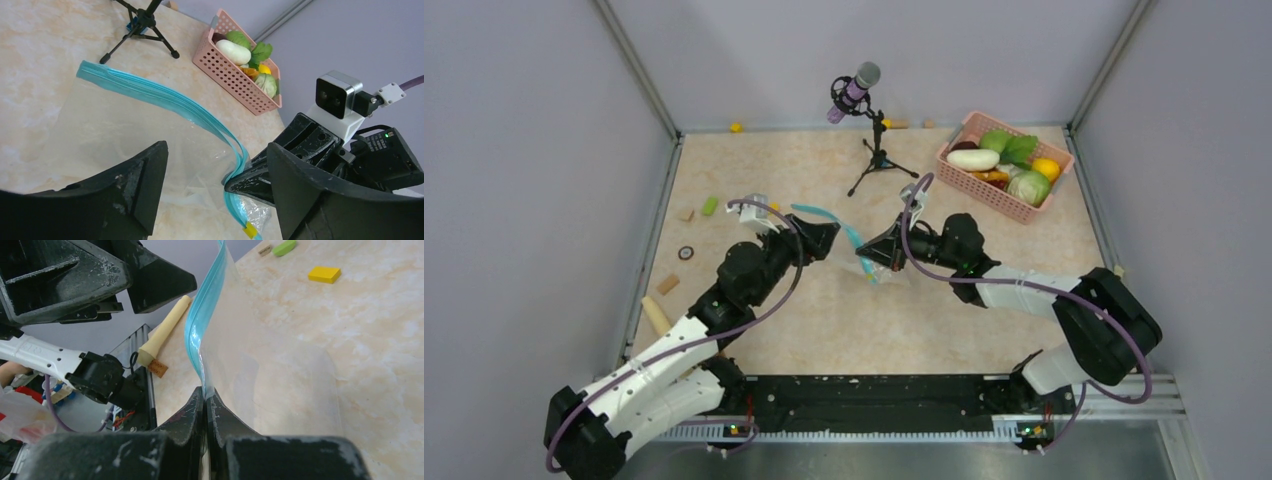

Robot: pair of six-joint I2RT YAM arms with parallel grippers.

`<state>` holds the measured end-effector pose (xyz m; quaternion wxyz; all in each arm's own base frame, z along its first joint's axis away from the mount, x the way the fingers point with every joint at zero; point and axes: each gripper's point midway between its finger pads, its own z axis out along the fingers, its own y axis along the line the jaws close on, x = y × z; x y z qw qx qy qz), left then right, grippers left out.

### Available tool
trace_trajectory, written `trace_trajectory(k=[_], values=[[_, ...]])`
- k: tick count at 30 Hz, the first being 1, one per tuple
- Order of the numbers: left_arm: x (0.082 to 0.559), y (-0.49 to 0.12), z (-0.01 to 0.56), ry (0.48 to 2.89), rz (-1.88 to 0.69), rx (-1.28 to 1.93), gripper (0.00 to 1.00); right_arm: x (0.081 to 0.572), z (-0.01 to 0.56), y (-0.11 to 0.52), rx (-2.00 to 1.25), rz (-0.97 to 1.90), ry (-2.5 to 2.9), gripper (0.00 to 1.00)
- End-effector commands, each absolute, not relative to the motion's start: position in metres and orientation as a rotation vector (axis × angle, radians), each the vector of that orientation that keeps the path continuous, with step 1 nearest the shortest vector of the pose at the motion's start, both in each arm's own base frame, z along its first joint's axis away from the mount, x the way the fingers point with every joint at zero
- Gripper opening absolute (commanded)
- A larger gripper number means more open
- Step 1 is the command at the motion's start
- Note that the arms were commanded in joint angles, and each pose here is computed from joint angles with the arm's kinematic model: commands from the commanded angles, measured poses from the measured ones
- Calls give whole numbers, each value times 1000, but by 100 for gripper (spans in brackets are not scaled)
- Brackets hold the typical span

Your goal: Place the food in the zip-top bag and seal the zipper

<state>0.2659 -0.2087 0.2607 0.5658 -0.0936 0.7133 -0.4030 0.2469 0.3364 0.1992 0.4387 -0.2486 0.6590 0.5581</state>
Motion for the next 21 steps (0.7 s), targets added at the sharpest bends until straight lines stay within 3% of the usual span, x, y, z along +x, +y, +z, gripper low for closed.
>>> trace_trajectory(k=[1,12,21], values=[[268,-219,276,1620,-1047,-186,72,249,228,340,-659,1367,1532,0],[277,-227,264,1665,-1149,-188,57,246,231,339,-660,1382,1523,0],[284,-233,248,1738,-1130,-204,54,242,234,339,-672,1395,1508,0]])
